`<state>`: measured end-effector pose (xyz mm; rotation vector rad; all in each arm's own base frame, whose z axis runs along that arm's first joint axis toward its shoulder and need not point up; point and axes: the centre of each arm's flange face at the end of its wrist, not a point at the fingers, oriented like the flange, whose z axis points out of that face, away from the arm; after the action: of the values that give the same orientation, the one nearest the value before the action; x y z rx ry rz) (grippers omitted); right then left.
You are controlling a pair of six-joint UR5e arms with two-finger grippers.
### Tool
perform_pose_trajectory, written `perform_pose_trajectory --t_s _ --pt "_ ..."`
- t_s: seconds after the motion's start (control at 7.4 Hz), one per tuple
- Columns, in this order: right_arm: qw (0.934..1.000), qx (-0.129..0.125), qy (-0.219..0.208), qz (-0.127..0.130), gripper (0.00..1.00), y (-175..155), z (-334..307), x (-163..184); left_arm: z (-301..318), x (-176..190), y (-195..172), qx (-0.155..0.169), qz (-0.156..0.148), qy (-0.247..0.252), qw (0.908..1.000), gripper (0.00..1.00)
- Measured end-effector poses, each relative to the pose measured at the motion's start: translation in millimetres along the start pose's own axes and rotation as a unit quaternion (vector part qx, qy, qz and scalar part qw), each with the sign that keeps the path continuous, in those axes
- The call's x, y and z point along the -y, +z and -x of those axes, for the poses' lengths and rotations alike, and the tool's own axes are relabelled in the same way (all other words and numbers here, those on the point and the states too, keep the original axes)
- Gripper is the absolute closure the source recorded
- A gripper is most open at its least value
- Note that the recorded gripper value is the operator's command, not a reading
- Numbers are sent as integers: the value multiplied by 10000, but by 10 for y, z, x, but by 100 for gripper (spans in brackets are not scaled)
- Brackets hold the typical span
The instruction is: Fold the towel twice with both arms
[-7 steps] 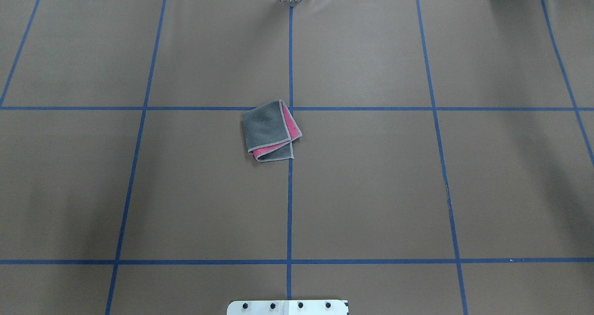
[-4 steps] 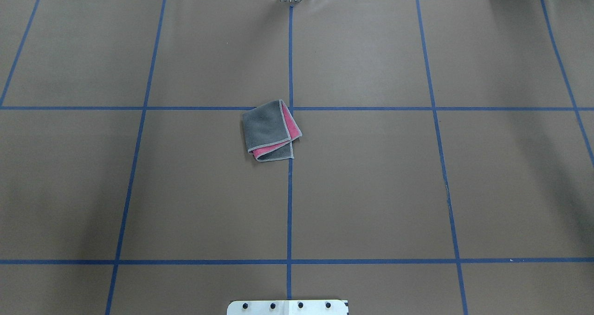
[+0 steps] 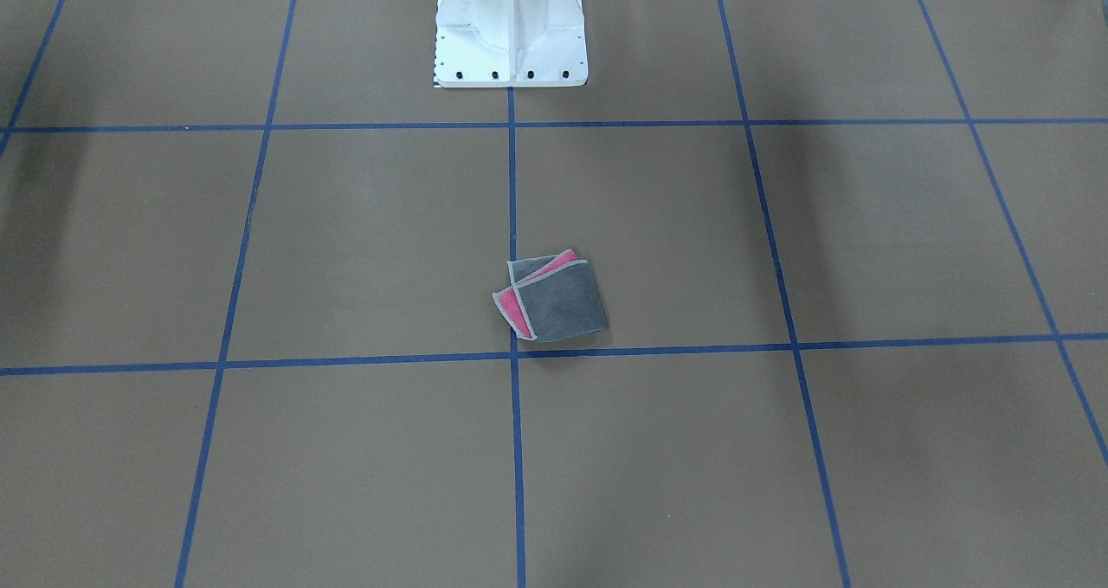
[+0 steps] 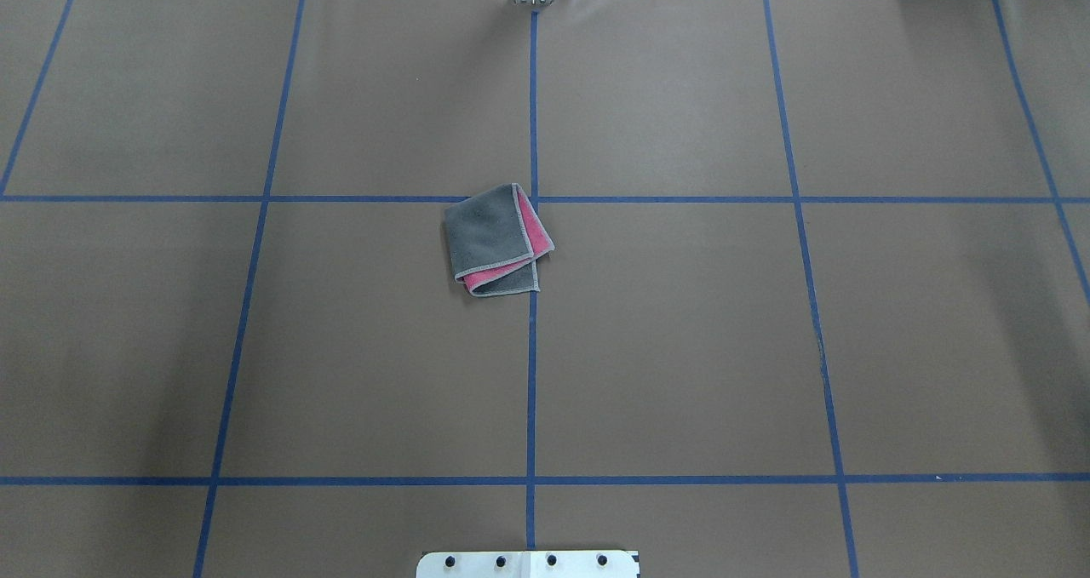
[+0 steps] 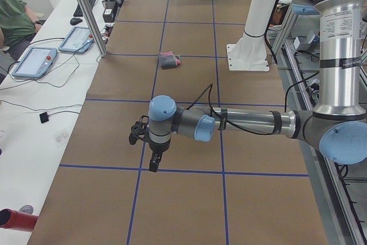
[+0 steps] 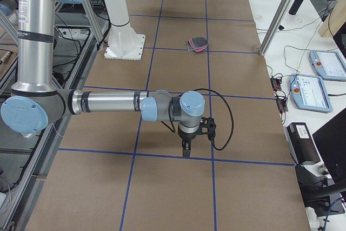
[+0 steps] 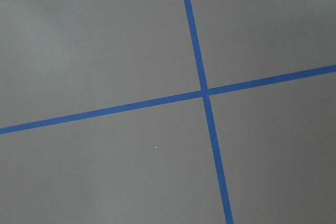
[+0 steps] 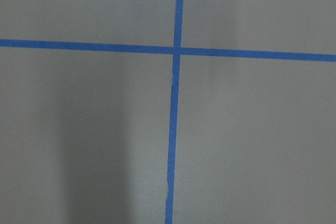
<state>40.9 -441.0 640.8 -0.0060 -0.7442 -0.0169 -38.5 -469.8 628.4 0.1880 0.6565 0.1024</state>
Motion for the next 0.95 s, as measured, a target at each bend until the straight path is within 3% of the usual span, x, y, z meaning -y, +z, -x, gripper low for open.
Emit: perform_pose_trajectory --t_s 0.54,0.95 --pt "9999 45 77 -53 0 -33 14 -20 7 -35 19 -39 21 -19 10000 0" --pt "9996 79 106 -253 0 -241 13 -2 0 -32 21 -47 24 -14 10000 0"
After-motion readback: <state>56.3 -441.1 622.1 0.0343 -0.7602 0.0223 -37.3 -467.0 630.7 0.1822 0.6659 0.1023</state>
